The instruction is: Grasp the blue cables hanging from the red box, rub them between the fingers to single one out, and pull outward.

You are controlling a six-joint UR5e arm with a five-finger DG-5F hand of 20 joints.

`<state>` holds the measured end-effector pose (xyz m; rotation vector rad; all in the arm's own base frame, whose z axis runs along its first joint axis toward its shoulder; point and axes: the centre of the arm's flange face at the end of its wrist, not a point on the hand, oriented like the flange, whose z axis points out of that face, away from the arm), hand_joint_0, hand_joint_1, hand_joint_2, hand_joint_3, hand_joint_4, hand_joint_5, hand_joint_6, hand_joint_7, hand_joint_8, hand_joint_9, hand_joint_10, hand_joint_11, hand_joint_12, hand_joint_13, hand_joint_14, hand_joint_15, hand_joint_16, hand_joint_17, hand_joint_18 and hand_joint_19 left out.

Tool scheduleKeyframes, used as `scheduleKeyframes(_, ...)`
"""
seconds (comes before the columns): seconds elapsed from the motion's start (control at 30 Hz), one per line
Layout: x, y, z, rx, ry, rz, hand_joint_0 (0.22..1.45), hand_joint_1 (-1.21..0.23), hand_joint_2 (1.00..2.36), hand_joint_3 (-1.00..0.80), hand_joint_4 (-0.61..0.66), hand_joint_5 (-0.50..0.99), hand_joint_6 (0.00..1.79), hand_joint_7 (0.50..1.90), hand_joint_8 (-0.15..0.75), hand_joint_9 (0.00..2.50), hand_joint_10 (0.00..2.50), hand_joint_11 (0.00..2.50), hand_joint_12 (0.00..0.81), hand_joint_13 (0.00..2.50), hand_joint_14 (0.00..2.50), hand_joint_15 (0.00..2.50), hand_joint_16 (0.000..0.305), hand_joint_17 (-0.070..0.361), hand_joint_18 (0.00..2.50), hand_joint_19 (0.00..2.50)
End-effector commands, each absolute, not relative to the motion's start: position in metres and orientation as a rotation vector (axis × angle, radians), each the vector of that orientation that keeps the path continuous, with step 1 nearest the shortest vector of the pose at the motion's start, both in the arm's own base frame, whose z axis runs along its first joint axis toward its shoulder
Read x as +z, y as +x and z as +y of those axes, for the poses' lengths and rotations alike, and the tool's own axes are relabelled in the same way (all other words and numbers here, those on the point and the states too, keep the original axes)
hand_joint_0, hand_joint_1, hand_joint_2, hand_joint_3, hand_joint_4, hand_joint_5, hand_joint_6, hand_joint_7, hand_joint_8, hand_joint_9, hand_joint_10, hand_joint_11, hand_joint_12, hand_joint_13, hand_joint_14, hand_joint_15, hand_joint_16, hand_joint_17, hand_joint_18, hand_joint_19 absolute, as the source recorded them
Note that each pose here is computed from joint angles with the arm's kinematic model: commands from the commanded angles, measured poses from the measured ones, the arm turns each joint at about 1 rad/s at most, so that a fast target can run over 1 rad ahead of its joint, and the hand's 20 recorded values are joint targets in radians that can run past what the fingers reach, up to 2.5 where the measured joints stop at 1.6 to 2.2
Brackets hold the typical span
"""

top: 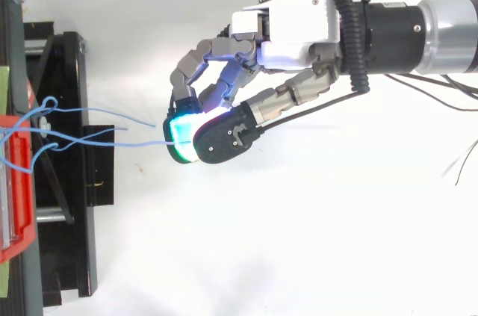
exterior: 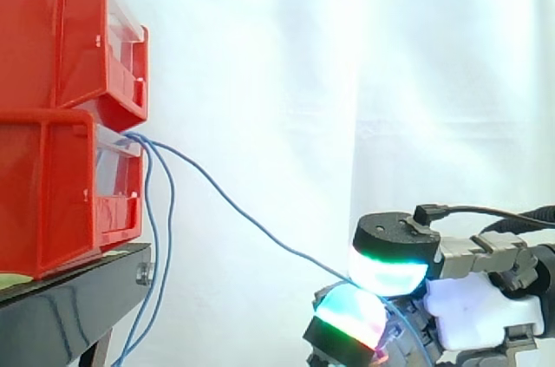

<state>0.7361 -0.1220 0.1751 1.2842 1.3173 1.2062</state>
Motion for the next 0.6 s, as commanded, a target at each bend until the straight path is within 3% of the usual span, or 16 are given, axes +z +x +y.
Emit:
scheduleKeyframes(0.0, 0.1757, 0.7362, -0.1214, 1.207, 1.283, 1.318, 0.6, -0.79, 1.03, 0.07, -0.09, -0.11, 0.92, 1.1, 0.344, 0.98, 0.01, 0.42, 0.421, 0.7, 0.01, 0.29, 0.059, 0.132, 0.71, 0.34)
scheduleKeyframes(0.57, 0.1757, 0.736, -0.1226, 1.206, 1.284, 1.316, 0.59, -0.79, 1.03, 0.07, -0.08, -0.11, 0.92, 1.09, 0.351, 0.99, 0.01, 0.42, 0.426, 0.71, 0.01, 0.29, 0.059, 0.133, 0.73, 0.36)
